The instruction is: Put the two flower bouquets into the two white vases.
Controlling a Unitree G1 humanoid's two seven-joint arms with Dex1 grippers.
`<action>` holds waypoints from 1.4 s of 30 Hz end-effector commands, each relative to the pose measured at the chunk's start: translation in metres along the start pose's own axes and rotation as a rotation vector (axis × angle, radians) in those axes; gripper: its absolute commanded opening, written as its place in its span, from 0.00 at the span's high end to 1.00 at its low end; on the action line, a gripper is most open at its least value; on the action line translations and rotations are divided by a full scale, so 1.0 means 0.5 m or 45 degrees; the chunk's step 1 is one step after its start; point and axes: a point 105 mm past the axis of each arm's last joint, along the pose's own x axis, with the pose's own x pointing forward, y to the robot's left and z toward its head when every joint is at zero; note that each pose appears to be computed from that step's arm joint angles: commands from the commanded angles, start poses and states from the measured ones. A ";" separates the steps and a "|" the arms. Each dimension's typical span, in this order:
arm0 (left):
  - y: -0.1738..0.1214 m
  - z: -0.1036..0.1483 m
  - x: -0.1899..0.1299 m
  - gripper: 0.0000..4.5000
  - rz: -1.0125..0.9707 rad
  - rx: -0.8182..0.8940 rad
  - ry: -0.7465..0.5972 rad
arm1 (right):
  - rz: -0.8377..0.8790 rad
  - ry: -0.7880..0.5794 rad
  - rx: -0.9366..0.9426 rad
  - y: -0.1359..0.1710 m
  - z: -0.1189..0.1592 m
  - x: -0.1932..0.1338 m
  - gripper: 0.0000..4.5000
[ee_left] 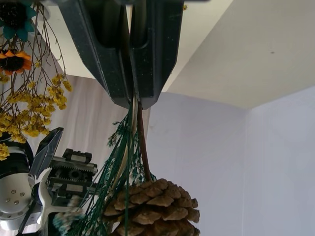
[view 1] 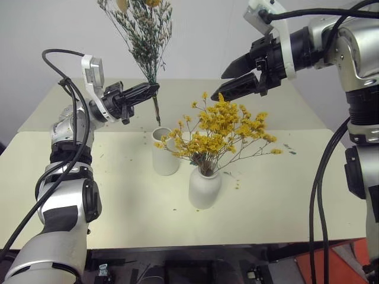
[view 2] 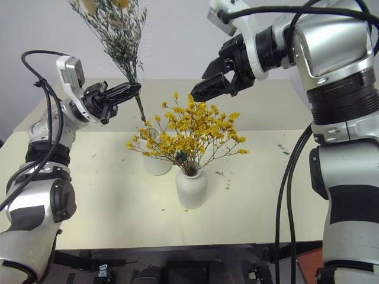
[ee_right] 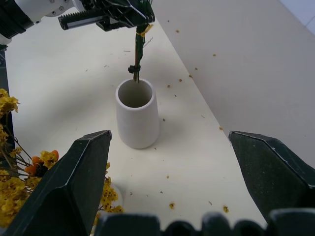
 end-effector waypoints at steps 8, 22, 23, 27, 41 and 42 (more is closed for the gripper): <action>0.003 -0.026 0.011 0.99 0.006 0.066 0.082 | -0.033 -0.037 -0.046 0.002 0.020 -0.014 0.00; -0.008 -0.068 -0.008 0.99 0.001 0.136 0.128 | -0.037 -0.022 -0.067 -0.001 0.015 -0.011 0.00; -0.008 -0.070 -0.009 0.99 0.002 0.137 0.126 | -0.037 -0.021 -0.066 -0.001 0.014 -0.010 0.00; -0.011 -0.074 -0.010 0.99 -0.001 0.142 0.126 | -0.036 -0.013 -0.067 -0.002 0.010 -0.009 0.00; -0.017 -0.073 -0.025 0.37 0.028 0.232 0.135 | -0.051 -0.006 -0.078 -0.008 0.006 -0.007 0.00; -0.017 -0.072 -0.028 0.30 0.034 0.231 0.133 | -0.051 -0.007 -0.079 -0.007 0.006 -0.007 0.00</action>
